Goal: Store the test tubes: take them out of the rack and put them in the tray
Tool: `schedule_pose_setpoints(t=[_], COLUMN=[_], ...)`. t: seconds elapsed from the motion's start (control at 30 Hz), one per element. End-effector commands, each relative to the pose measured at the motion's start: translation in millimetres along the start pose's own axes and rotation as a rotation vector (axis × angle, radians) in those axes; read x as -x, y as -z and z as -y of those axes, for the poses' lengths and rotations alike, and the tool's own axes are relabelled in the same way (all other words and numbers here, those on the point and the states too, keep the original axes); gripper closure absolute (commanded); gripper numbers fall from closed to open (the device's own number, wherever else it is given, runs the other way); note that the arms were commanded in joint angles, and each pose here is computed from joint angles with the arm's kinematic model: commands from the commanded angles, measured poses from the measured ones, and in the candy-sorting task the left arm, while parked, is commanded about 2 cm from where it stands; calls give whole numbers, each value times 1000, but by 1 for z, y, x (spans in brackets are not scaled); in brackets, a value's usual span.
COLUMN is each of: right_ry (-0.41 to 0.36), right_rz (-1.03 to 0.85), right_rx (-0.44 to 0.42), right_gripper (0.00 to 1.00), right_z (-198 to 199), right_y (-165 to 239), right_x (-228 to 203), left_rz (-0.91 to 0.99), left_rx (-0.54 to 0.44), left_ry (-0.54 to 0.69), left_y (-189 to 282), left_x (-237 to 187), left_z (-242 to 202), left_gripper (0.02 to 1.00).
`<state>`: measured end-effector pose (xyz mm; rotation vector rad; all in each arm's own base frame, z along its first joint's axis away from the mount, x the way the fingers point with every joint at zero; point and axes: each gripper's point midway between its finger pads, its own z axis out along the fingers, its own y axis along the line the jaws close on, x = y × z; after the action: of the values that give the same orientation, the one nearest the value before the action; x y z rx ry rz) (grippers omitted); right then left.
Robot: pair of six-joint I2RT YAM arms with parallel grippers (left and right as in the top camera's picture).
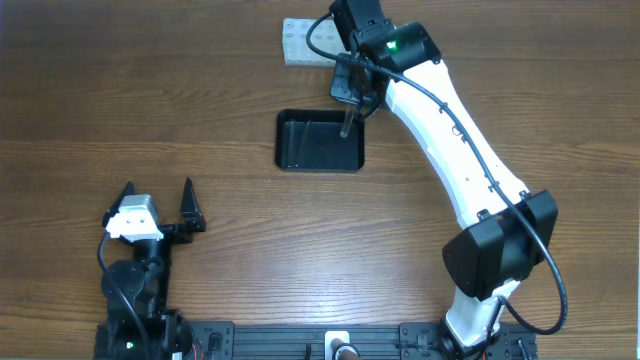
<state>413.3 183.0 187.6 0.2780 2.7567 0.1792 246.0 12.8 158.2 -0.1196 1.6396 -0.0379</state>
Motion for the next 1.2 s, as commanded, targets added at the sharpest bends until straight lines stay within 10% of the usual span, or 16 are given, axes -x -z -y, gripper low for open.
schedule_pose_setpoints(t=[0.03, 1.2], right_ry=[-11, 59], right_rz=[-23, -214], right_rx=[5, -102], right_gripper=[982, 947], right_z=[-3, 9], right_y=[1, -108], right_x=[-5, -31], left_rz=[-6, -6], left_rx=[-8, -8], left_ry=[-11, -11], left_y=[0, 0], left_x=[-2, -2], left_z=[1, 1], left_gripper=[20, 20])
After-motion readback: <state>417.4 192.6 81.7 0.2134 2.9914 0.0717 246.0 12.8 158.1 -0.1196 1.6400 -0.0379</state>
